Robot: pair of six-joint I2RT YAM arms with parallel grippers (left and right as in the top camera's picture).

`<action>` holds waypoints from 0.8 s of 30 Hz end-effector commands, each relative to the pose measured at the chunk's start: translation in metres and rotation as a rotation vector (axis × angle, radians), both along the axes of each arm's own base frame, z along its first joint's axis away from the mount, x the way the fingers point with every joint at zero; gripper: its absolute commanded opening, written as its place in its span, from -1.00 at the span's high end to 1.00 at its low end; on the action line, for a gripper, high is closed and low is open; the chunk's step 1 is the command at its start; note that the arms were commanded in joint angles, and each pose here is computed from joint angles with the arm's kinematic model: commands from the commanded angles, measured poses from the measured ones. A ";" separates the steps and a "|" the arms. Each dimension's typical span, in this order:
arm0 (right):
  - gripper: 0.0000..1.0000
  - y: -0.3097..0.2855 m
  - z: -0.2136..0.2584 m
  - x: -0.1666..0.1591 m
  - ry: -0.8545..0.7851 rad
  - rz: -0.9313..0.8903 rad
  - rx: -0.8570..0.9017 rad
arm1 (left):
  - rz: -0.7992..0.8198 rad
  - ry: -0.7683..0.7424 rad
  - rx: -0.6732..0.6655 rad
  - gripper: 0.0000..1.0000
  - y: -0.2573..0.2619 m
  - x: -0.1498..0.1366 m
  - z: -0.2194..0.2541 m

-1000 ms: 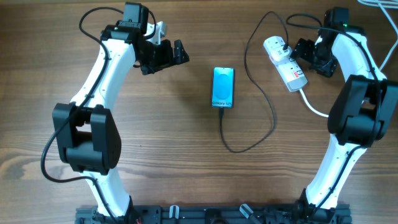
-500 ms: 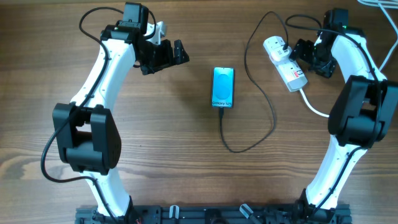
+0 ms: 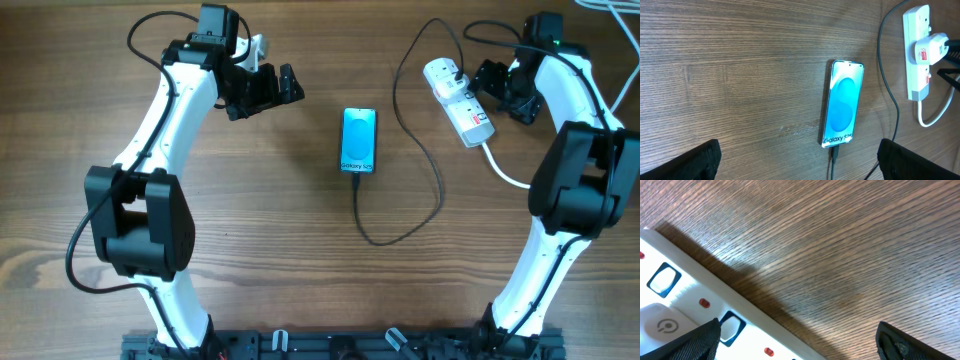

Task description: Plug charger to phone and switch on socket

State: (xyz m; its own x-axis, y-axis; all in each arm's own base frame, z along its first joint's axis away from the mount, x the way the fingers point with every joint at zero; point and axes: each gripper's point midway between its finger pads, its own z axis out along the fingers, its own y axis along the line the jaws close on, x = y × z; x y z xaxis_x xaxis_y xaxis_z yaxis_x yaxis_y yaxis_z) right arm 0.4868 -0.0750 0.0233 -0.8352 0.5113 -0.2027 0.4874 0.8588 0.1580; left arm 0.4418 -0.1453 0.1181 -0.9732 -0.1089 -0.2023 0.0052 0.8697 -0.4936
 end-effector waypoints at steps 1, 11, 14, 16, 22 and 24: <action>-0.99 -0.007 0.014 0.008 -0.039 -0.022 -0.007 | -0.006 0.001 0.012 -1.00 0.002 0.000 -0.004; -0.99 0.001 -0.002 -0.001 -0.009 -0.014 0.004 | -0.006 0.001 0.012 -1.00 0.002 0.000 -0.004; -0.99 0.001 -0.002 -0.002 -0.007 -0.011 0.003 | -0.006 0.001 0.012 -1.00 0.002 0.000 -0.004; -0.99 0.002 -0.002 -0.002 -0.006 -0.009 0.004 | -0.006 0.000 0.012 -1.00 0.002 0.000 -0.004; -0.98 0.013 -0.002 0.000 -0.009 0.020 0.012 | -0.006 0.001 0.012 -1.00 0.002 0.000 -0.004; -0.99 0.014 -0.002 0.000 -0.009 0.023 0.012 | -0.006 0.001 0.012 -1.00 0.002 0.000 -0.004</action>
State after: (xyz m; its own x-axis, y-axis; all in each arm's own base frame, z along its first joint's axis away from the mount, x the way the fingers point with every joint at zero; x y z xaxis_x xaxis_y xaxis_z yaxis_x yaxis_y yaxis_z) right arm 0.4873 -0.0707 0.0179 -0.8369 0.5067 -0.2070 0.4819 0.8614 0.1604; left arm 0.4418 -0.1453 0.1181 -0.9732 -0.1089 -0.2023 0.0052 0.8697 -0.4936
